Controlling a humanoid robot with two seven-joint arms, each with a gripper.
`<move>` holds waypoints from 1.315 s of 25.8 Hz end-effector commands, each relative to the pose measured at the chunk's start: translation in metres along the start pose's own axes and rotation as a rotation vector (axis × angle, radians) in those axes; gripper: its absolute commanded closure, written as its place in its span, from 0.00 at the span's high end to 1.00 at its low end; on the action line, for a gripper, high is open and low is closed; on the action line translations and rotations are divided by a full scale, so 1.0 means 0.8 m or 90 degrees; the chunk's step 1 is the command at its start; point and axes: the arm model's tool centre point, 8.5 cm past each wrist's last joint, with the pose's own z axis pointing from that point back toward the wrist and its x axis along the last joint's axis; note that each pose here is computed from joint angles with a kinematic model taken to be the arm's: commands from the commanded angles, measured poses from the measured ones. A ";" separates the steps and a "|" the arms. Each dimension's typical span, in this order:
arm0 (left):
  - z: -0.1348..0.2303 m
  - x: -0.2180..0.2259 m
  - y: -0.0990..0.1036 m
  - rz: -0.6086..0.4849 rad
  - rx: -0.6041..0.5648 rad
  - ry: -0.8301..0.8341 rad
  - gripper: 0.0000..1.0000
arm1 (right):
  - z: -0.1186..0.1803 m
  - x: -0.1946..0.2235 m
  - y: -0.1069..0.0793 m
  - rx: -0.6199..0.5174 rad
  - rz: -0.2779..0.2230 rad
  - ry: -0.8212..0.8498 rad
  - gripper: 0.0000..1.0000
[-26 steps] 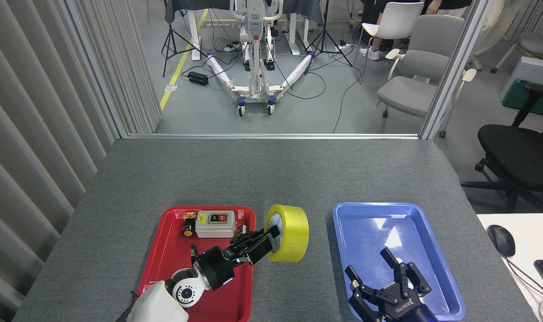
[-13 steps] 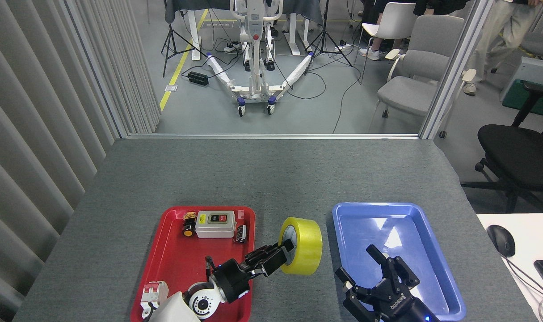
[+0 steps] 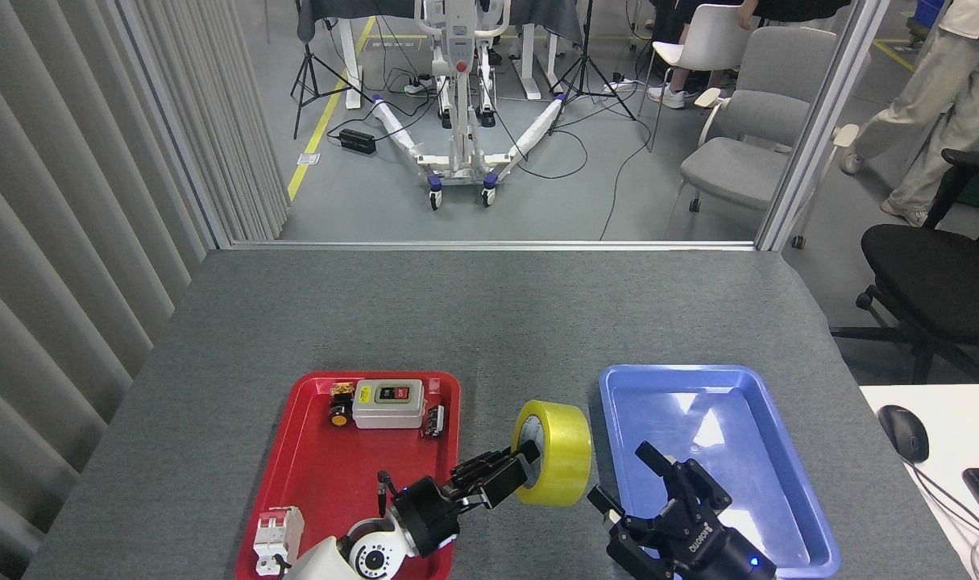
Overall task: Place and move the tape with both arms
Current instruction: 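Grasp the tape roll with the right gripper and release the left gripper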
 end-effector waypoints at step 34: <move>-0.012 0.027 -0.022 -0.011 -0.029 -0.043 0.00 | -0.029 0.043 0.006 -0.010 -0.071 -0.142 0.66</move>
